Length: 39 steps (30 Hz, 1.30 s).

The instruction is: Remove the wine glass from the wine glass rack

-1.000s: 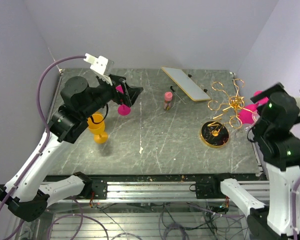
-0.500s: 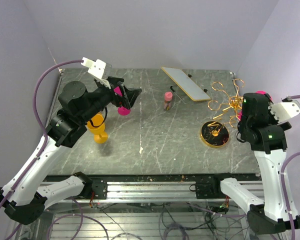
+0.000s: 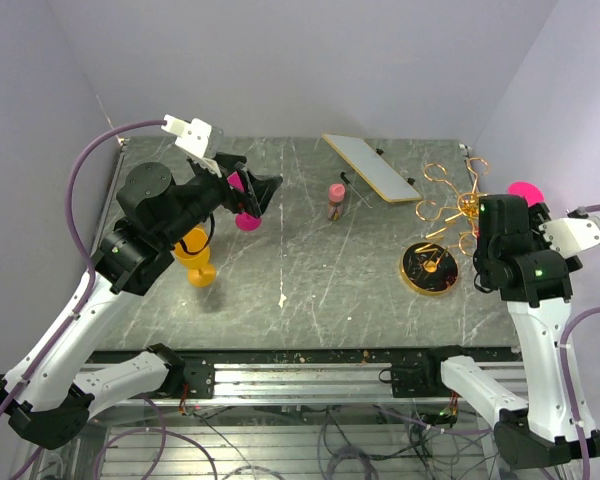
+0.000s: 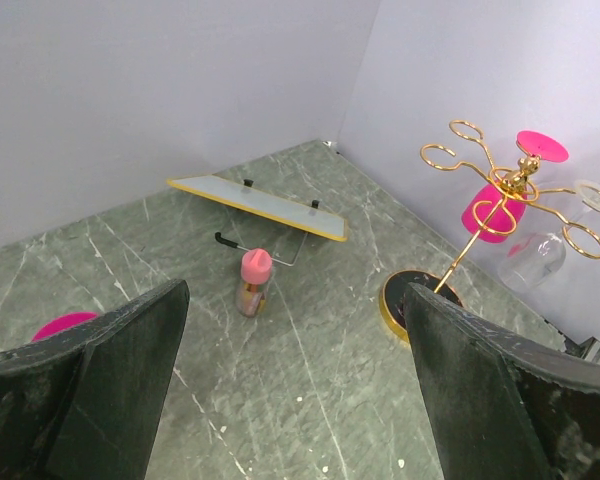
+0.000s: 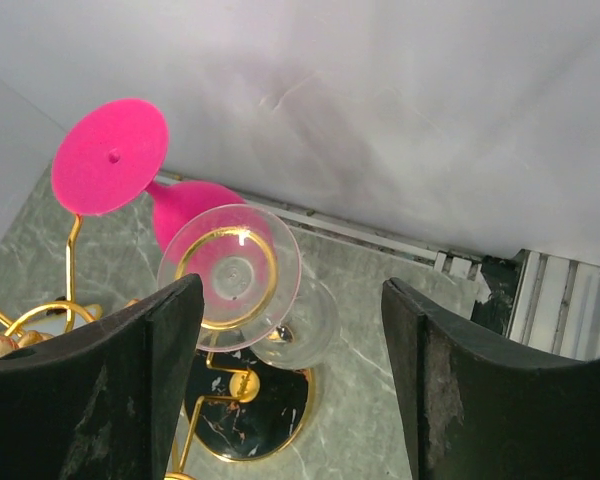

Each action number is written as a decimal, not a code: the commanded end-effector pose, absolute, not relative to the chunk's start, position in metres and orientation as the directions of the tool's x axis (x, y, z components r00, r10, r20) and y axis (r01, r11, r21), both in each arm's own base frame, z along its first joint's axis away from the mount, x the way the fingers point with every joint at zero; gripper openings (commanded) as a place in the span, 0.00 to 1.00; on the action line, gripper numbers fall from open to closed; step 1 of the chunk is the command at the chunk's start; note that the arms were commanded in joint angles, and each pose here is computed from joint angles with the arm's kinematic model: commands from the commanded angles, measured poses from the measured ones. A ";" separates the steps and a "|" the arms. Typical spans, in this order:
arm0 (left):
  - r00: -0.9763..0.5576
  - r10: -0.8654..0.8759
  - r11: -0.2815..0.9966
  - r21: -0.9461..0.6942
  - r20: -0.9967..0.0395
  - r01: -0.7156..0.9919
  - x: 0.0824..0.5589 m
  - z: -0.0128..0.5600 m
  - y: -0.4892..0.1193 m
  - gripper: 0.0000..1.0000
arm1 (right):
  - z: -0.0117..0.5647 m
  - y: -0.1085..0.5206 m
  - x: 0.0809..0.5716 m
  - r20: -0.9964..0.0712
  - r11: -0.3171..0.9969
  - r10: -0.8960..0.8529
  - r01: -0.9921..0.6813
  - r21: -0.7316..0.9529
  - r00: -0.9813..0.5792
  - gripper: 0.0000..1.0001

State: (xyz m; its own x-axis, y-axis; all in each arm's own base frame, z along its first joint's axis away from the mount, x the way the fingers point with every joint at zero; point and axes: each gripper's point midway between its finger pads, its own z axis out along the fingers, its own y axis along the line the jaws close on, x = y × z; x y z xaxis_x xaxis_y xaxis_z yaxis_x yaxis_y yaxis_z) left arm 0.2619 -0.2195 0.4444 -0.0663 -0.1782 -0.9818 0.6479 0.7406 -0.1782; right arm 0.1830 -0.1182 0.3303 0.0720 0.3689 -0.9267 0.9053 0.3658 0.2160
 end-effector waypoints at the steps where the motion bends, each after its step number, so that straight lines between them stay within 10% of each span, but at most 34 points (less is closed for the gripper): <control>1: -0.021 -0.199 0.743 -0.165 -0.980 0.648 0.261 0.456 -0.218 0.99 | 0.334 -0.126 0.178 -0.937 0.328 0.326 0.914 0.238 0.127 0.71; 27: -0.015 -0.198 0.745 -0.160 -0.980 0.648 0.261 0.456 -0.218 0.99 | 0.313 -0.127 0.199 -0.925 0.333 0.360 0.910 0.248 0.120 0.66; 39: -0.019 -0.195 0.746 -0.160 -0.981 0.647 0.261 0.455 -0.219 0.99 | 0.301 -0.133 0.201 -0.906 0.323 0.407 0.909 0.263 0.117 0.46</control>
